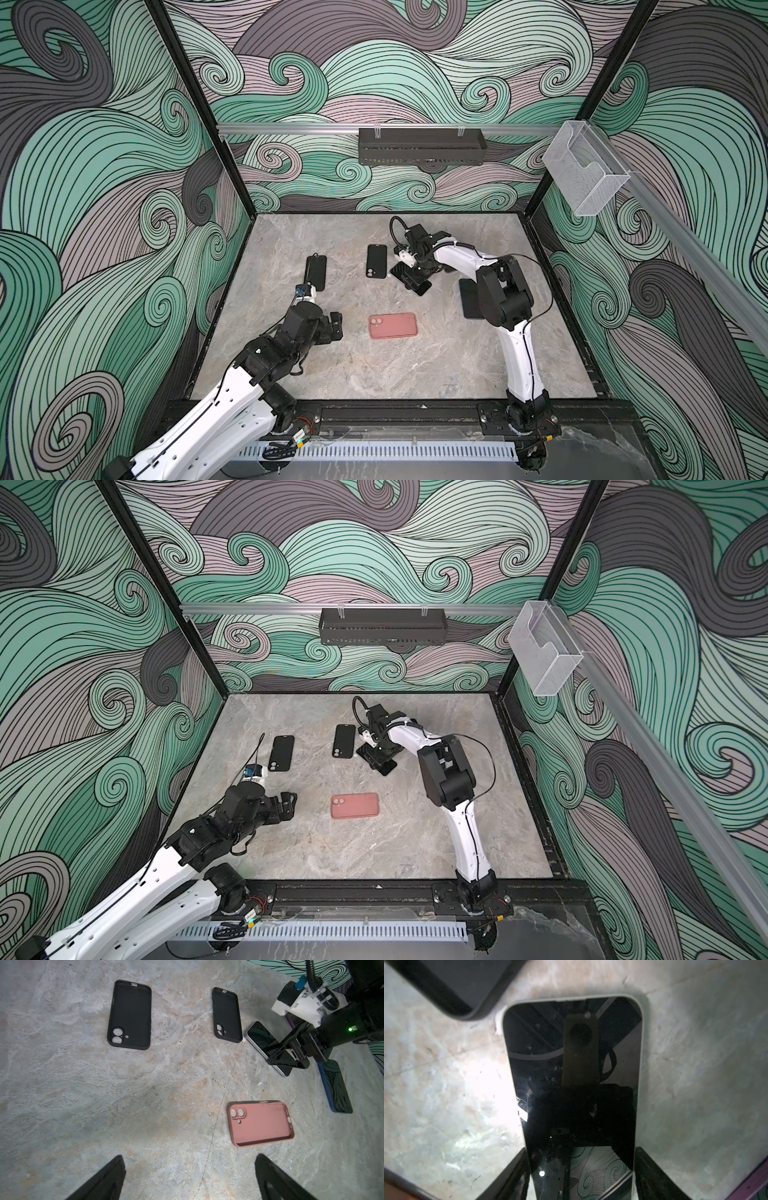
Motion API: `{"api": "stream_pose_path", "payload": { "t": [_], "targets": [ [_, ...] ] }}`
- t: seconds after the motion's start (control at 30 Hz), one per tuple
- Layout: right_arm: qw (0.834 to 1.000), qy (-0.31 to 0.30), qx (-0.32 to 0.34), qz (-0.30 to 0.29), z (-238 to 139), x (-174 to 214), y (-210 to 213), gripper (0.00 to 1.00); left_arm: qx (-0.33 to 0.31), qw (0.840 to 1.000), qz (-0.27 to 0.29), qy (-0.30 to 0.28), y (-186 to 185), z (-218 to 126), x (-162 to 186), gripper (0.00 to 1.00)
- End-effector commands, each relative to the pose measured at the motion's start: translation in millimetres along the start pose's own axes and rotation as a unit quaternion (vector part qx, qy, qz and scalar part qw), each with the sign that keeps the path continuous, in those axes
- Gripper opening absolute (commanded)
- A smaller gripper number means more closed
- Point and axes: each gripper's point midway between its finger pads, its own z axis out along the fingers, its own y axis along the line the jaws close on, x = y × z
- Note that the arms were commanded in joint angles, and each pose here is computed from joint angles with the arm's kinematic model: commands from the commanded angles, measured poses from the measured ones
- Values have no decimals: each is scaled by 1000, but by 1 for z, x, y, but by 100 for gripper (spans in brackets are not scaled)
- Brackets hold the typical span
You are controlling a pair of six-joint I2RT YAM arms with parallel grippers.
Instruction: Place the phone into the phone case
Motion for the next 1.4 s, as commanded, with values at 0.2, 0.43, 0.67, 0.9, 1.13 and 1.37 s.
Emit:
{"api": "stream_pose_path", "payload": {
  "t": [0.2,0.43,0.67,0.9,1.13,1.37],
  "targets": [
    [997,-75,-20,5,-37,-14,25,29,103,994,-12,26,-42,17,-26,98],
    [993,-113,-27,2,-52,-17,42,25,146,988,-18,52,-64,31,-43,99],
    [987,-152,-40,-18,-69,-20,71,19,185,980,-24,72,-79,42,-60,97],
    [979,-193,-45,-42,-90,-29,101,19,237,965,-51,99,-93,50,-73,90],
    [964,-247,-71,-67,-116,-44,130,19,271,947,-81,153,-99,59,-77,73],
    [959,-256,-85,-90,-122,-48,149,19,276,944,-94,153,-99,65,-83,67]
  ]
}}
